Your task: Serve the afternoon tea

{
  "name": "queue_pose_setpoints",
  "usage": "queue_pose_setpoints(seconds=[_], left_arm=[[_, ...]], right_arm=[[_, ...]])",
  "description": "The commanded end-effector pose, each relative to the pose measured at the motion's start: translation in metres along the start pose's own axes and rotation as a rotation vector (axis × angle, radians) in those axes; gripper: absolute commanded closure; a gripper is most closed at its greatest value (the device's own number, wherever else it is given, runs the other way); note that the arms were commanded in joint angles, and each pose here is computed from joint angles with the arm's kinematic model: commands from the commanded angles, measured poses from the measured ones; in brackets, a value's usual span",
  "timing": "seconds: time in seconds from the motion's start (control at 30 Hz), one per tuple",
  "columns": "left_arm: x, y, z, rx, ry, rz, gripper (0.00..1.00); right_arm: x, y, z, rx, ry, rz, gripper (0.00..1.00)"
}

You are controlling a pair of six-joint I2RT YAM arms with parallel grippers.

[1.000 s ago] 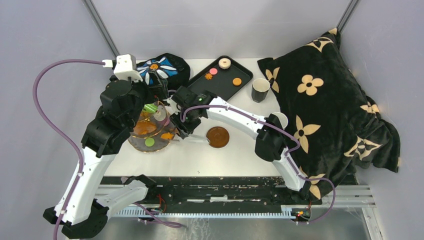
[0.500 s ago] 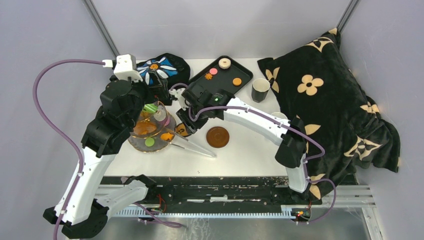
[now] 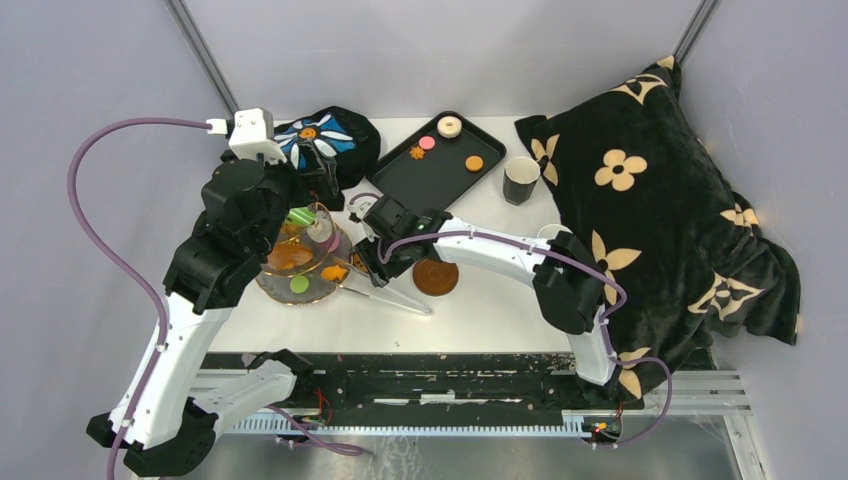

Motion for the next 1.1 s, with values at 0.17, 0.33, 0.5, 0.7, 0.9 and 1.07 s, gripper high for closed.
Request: queue_pose_setpoints(seconds=[0.17, 0.33, 0.5, 0.7, 0.9, 1.07], left_arm=[[0.000, -0.006, 0.008, -0.021, -0.035, -0.021, 0.01], [0.001, -0.006, 0.008, -0.020, -0.032, -0.025, 0.01], [-0.001, -0.005, 0.009, -0.016, -0.037, -0.020, 0.01], [0.000, -0.004, 0.006, -0.020, -0.033, -0.022, 0.01], [0.002, -0.006, 0.006, -0.017, -0.032, -0.029, 0.01], [0.009, -0.006, -0.003, -0.003, -0.004, -0.017, 0.01]], right_arm=[[0.047, -0.001, 0.007, 0.035, -0.043, -0.008, 0.41], [0.064, 0.000, 0.004, 0.067, -0.038, -0.001, 0.49], [0.060, 0.002, 0.002, 0.055, -0.036, 0.015, 0.73], [0.031, 0.001, 0.001, 0.003, -0.040, 0.009, 0.94], [-0.005, -0.010, -0.022, -0.041, 0.003, -0.063, 0.99], [-0.047, -0.058, -0.067, 0.022, 0.044, -0.302, 0.99]])
Point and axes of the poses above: each gripper's point midway between its finger pads, its own x axis out along the fingers, its own y axis along the line the jaws close on, z = x × y, the point moved 2 cm from there along -x, back along the fingers, and after that the axes turned 15 degrees about -x, right-handed, at the moved point
